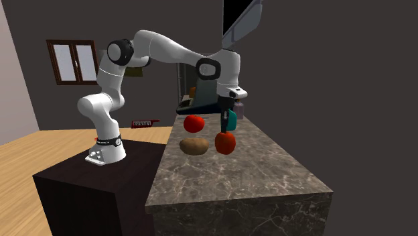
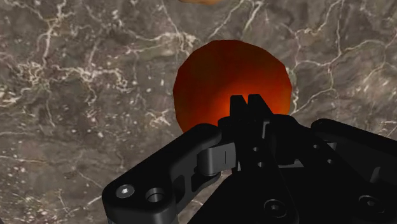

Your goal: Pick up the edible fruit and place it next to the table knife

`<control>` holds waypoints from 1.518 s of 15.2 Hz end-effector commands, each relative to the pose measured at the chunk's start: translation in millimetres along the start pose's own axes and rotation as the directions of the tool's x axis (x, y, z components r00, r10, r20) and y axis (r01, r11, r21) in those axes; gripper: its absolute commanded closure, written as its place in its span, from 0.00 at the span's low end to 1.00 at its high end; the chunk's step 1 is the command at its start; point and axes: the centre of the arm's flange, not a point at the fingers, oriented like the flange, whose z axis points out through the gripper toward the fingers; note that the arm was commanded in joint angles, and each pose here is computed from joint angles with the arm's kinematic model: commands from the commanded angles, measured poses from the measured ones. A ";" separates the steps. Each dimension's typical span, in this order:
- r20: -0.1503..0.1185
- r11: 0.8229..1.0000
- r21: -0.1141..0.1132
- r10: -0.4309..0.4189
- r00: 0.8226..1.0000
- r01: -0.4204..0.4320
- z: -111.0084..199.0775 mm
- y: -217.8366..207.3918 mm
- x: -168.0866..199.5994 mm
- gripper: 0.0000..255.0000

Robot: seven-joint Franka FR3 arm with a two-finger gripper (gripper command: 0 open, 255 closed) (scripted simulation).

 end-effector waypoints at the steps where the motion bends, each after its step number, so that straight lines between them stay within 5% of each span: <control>1: 0.001 1.000 0.000 0.000 1.000 0.000 0.4 -0.2 0.0 1.00; 23: 0.001 1.000 0.000 0.000 1.000 0.000 -109.9 -10.6 -5.8 1.00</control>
